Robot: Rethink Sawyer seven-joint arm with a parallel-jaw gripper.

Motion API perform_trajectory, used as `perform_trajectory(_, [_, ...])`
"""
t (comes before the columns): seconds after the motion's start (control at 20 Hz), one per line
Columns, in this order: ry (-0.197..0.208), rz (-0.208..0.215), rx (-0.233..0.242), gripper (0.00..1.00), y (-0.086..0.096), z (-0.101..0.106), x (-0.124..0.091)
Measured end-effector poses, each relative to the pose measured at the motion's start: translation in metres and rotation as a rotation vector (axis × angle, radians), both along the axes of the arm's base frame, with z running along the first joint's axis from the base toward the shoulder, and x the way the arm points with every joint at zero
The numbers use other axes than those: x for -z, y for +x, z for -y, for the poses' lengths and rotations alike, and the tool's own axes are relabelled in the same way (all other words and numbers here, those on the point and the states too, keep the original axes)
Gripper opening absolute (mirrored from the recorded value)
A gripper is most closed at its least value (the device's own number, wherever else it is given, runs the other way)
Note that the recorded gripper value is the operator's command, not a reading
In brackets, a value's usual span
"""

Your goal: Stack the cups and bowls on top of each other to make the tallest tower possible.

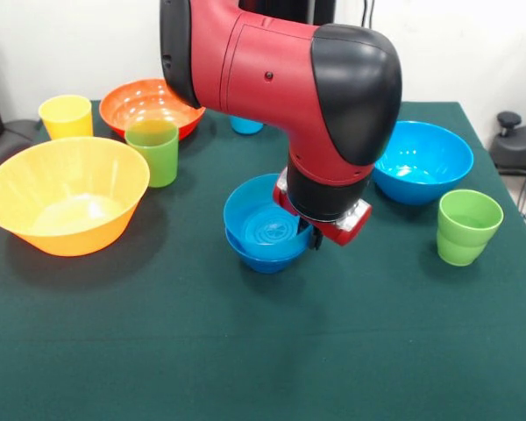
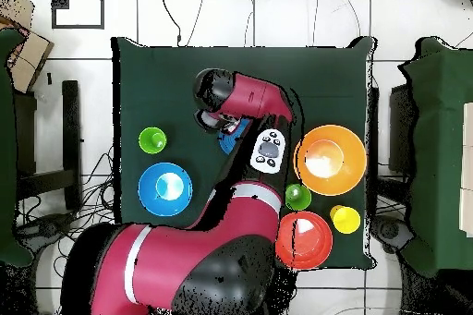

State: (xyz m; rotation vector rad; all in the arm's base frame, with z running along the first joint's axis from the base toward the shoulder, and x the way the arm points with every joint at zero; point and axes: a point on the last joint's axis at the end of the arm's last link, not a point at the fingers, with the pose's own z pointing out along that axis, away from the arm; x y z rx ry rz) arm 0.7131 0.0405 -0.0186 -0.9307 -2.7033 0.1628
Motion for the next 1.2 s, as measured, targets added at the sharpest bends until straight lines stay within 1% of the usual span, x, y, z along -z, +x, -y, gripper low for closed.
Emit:
perform_trajectory(0.65, [0.000, 0.006, 0.000, 0.00, 0.002, 0.000, -0.004])
perform_trajectory(1.2, [-0.002, 0.034, 0.000, 0.00, 0.011, 0.001, -0.022])
